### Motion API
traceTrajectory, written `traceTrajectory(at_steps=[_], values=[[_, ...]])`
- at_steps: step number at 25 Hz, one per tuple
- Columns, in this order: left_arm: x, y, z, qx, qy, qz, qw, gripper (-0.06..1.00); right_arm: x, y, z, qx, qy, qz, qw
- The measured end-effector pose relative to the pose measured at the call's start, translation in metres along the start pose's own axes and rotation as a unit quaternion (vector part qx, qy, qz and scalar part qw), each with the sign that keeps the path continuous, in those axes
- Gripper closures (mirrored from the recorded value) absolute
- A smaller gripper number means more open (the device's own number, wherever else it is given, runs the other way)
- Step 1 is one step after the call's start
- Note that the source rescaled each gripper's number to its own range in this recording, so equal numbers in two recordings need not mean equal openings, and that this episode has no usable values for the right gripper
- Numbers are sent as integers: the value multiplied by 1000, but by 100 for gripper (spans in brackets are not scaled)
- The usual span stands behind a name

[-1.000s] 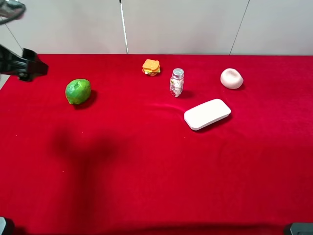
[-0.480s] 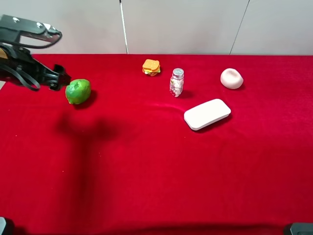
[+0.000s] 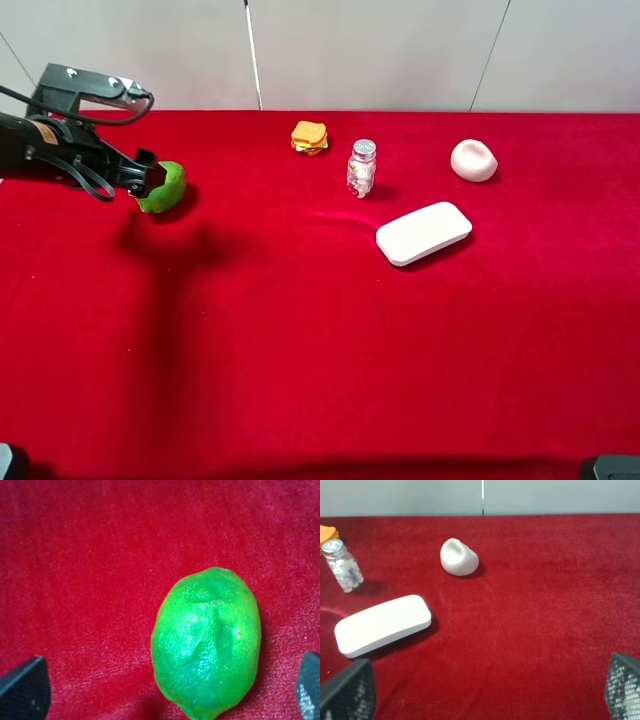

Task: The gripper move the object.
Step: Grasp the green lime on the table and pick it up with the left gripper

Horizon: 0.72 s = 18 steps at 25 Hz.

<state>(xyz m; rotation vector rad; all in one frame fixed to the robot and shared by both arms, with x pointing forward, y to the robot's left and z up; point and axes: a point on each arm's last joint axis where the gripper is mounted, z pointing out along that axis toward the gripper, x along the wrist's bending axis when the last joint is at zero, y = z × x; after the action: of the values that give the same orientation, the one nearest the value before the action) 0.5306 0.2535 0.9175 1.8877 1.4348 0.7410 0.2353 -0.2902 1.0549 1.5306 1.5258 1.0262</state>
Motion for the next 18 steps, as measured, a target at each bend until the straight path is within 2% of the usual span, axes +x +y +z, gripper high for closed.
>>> traceTrajectory(at_steps=[18], values=[[0, -9, 48, 0, -7, -2, 1000, -1, 0, 0, 0, 0, 0, 0, 1000]])
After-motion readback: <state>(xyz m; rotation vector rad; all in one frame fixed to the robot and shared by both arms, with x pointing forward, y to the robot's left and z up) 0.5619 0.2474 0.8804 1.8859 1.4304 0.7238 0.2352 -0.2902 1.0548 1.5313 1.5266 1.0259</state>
